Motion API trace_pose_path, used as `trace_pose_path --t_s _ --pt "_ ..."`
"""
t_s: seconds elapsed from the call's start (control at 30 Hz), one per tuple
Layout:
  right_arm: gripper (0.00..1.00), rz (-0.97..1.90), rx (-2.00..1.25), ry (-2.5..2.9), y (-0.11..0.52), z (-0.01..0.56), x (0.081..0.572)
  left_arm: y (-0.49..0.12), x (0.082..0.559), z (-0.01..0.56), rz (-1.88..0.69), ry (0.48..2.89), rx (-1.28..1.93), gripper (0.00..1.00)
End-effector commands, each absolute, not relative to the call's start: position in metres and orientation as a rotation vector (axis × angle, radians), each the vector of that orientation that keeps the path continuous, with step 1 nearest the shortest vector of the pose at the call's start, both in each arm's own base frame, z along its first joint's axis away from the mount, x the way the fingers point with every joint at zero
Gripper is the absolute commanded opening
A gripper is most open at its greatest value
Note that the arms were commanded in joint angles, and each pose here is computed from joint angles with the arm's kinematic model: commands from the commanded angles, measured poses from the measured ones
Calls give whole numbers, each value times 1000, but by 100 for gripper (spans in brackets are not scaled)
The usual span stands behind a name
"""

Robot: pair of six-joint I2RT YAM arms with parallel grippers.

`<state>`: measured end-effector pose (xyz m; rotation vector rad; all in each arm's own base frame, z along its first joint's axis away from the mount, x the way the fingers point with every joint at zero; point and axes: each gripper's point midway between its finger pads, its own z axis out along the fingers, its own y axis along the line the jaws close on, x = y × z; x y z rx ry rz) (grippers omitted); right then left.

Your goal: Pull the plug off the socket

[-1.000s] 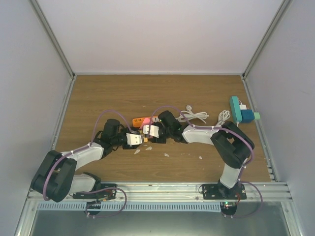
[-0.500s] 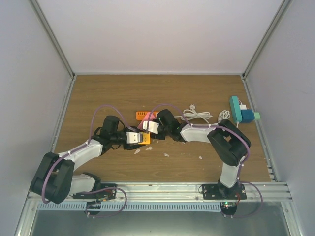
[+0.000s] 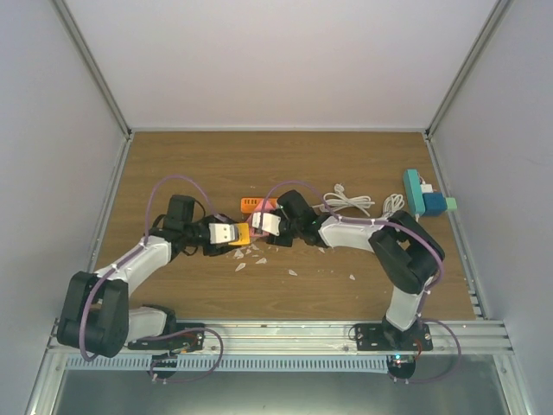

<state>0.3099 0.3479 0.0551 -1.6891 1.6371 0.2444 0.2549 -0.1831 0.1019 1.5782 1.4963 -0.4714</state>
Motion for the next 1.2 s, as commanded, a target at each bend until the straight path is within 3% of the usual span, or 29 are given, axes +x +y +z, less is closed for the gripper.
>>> trace_pose_path --t_s 0.0,0.17,0.37,0.73,1.17 --pt "51 352 -1724 1705 340 63 289 -162 279 118 -364 1547 1586 26" --pt "68 438 -1696 1649 353 92 286 -126 305 118 -288 1728 1590 25" --pt "78 481 -1683 1611 359 114 284 -81 338 131 -191 1876 1619 26" --pt "85 499 -1631 1627 326 133 282 -2 373 114 138 2222 1746 30" --pt "89 544 -1633 1654 300 131 272 44 403 93 374 2394 1851 34"
